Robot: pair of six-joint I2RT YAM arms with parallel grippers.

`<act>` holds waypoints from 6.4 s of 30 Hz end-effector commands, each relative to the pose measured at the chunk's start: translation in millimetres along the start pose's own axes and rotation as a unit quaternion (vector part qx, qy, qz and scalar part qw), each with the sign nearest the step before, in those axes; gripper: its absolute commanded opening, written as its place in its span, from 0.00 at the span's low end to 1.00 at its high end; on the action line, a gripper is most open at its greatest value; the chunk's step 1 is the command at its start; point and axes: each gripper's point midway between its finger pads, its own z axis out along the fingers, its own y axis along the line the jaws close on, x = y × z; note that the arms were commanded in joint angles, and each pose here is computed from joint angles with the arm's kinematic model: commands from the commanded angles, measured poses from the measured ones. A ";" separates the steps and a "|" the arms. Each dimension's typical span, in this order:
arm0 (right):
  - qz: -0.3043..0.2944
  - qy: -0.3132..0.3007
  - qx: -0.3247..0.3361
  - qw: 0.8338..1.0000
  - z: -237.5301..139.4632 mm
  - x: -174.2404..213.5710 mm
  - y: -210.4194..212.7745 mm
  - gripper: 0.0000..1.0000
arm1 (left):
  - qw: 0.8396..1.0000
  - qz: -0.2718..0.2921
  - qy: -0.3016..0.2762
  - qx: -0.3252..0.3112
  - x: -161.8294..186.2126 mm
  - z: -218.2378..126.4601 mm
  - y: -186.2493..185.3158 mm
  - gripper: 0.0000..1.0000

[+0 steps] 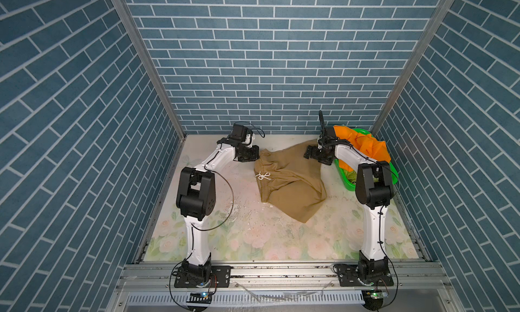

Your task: Fold and stack the shorts

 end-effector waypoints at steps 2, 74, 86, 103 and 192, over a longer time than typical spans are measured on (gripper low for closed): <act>0.025 0.016 0.025 0.999 19.2 5.0 -9.8 0.89 | 0.996 -0.079 0.000 -0.043 2.2 -13.4 36.5 0.00; 0.002 0.047 -0.011 0.999 75.9 -2.5 15.6 0.56 | 0.980 -0.050 -0.042 -0.189 -22.6 -68.3 140.4 0.00; -0.014 -0.049 -0.063 0.997 -21.9 -81.5 58.4 0.00 | 0.984 -0.017 -0.091 -0.153 -54.2 -93.4 107.1 0.00; -0.027 -0.276 -0.097 0.956 -301.7 -147.6 53.5 0.00 | 0.922 0.038 -0.340 -0.184 -155.7 -283.6 34.9 0.00; 0.210 -0.036 -0.069 0.974 -101.6 165.1 -24.7 0.98 | 0.898 -0.384 -0.210 0.051 89.3 -108.3 146.2 0.00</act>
